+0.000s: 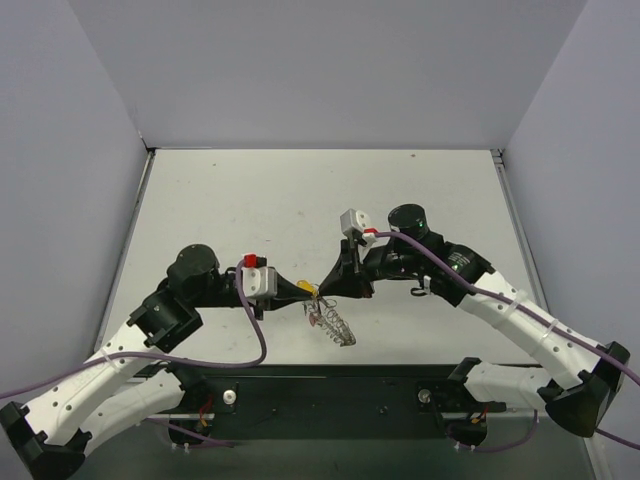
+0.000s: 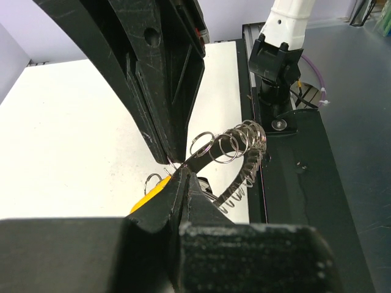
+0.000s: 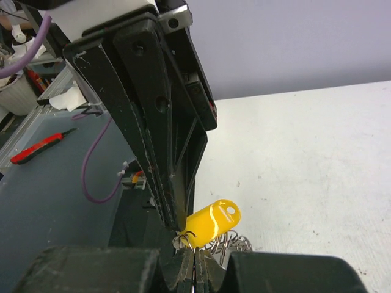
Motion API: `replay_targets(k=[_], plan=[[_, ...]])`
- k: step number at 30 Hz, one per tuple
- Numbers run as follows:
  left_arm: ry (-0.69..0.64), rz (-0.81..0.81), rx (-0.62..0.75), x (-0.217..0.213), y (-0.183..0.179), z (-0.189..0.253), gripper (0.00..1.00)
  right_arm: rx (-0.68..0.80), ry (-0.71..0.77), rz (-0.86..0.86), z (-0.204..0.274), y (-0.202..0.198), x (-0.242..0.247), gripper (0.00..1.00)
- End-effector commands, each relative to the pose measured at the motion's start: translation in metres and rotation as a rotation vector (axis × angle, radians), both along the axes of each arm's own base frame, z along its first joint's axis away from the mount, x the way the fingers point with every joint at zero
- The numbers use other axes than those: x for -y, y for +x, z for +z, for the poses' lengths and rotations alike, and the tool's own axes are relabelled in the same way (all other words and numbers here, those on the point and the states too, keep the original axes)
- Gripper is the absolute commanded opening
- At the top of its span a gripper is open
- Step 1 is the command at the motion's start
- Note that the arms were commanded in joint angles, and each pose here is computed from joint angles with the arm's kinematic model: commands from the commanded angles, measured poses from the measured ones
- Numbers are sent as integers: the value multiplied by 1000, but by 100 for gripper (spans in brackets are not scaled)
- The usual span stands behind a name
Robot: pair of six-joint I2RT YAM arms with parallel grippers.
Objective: Put the keys on the keyring
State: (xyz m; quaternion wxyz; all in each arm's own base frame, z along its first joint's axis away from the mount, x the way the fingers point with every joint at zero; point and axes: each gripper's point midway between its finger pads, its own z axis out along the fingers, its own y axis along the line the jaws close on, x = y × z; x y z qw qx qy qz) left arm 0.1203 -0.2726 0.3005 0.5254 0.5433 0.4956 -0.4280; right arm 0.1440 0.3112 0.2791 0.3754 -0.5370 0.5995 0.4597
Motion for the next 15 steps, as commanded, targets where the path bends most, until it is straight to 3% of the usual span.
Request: replay_targets(k=[1, 14, 15], plan=[[-40, -33, 13, -1, -11, 11, 0, 95, 111, -36, 31, 10, -2, 0], [-43, -44, -11, 6, -11, 10, 0, 101, 164, -30, 41, 7, -4, 0], [-40, -41, -13, 6, -11, 9, 4, 102, 165, -30, 41, 7, -4, 0]])
